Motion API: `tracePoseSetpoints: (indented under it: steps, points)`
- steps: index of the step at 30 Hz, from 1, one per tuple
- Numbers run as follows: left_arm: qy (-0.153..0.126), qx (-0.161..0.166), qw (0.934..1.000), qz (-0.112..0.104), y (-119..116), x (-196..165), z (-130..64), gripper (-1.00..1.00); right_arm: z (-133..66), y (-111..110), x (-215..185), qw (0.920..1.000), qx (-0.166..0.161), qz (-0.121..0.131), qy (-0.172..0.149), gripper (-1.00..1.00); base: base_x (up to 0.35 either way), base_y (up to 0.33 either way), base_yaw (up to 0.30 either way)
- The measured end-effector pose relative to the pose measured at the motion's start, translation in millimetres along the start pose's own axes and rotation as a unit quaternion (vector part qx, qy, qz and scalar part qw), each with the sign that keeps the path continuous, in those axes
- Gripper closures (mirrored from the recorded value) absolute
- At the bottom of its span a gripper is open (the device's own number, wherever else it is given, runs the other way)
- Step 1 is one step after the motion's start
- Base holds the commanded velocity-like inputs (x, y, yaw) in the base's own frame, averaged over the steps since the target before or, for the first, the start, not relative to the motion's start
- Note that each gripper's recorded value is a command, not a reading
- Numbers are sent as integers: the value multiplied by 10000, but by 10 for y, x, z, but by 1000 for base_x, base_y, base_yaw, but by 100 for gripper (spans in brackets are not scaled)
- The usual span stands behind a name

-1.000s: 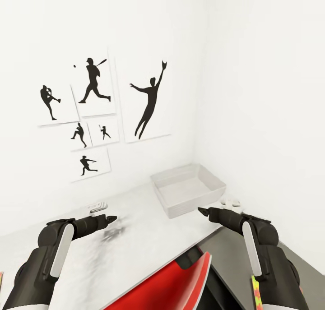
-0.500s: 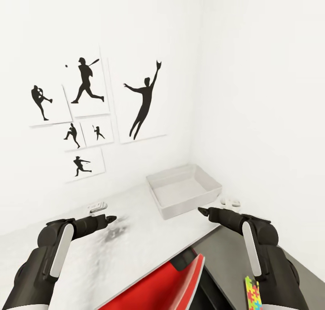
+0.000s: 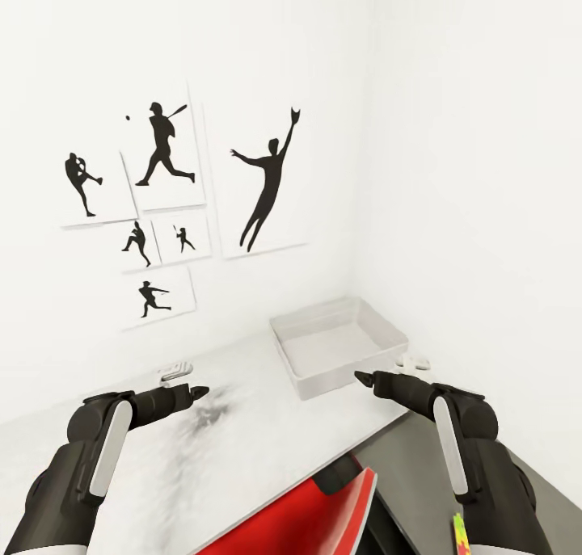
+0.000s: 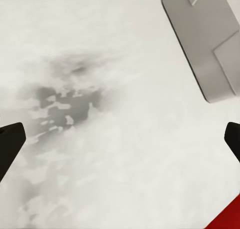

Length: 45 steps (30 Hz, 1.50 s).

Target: Put all the toys in the child's room - the three board games (two on the bed and one on the table), the two jigsaw puzzles on the table, and the tennis ball on the table - inside the toy box on the table in the child's room.

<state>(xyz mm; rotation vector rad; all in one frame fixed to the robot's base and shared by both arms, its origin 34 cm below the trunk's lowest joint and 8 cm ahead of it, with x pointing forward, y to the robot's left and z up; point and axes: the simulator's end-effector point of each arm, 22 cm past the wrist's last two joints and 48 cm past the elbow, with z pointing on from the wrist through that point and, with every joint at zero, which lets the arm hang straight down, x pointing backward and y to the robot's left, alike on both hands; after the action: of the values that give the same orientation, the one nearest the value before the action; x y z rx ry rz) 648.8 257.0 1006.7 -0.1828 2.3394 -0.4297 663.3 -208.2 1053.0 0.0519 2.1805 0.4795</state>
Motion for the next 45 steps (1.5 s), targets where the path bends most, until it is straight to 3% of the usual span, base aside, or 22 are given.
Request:
tracePoseSetpoints:
  steps: [45]
  points:
    - [8,9,10000,20,-15,5,2,-100,40,-31,19,10000,33,-15,-33,-100,51,0,3]
